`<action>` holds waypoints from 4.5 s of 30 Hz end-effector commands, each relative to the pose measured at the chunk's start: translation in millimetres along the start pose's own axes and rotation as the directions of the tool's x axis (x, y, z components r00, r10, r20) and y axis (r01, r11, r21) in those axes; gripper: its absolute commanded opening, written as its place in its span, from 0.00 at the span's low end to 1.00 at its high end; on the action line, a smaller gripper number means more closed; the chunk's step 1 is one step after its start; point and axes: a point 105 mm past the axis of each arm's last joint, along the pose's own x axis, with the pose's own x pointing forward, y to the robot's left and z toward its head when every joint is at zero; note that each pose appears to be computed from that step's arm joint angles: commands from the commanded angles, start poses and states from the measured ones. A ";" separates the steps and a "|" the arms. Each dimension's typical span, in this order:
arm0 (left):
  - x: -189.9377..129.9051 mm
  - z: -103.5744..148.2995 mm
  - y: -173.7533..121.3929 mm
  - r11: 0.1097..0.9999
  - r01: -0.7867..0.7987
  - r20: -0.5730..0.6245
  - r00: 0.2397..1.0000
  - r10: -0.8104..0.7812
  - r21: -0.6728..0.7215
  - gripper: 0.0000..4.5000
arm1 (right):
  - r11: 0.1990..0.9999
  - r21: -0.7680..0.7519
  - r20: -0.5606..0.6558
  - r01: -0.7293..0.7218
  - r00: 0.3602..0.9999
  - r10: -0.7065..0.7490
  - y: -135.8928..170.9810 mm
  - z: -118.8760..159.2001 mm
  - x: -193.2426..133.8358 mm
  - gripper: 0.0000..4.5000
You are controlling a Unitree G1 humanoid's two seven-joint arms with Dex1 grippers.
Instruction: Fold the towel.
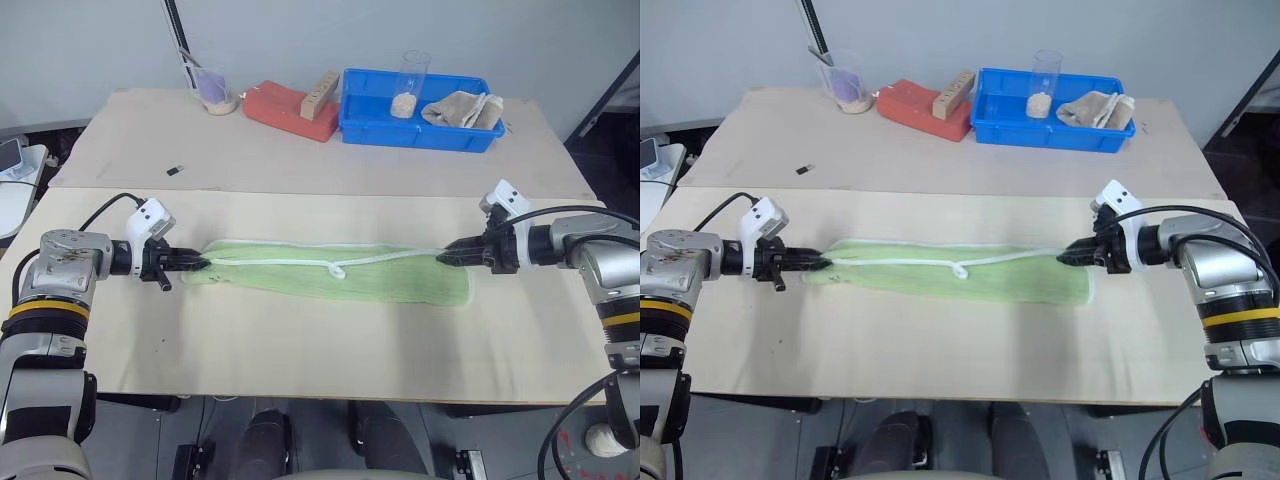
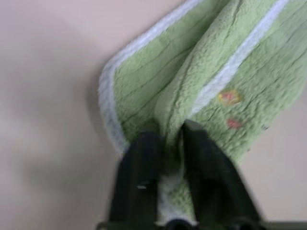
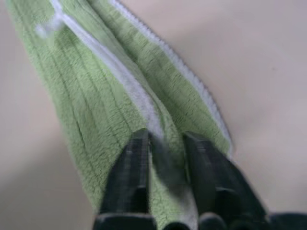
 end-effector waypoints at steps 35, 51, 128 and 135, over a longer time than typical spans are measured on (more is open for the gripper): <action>-11.2 11.8 5.8 0.905 -0.308 0.240 0.940 0.242 0.294 1.00 | 0.890 -0.423 0.240 -0.172 0.926 0.293 112.4 69.5 -26.5 0.98; 15.1 26.1 10.8 0.837 -0.370 0.293 0.919 0.265 0.403 1.00 | 0.885 -0.429 0.251 -0.180 0.918 0.308 115.6 70.7 -24.0 0.98; 13.5 78.9 -144.5 0.840 0.211 0.305 0.865 -0.399 0.500 1.00 | 0.640 0.592 0.112 0.490 0.737 -0.667 -8.2 -68.4 -47.9 0.01; 11.1 91.6 -149.8 0.849 0.210 0.357 0.839 -0.411 0.485 1.00 | 0.883 0.290 0.230 0.370 0.868 -0.440 11.4 -9.5 -41.5 0.01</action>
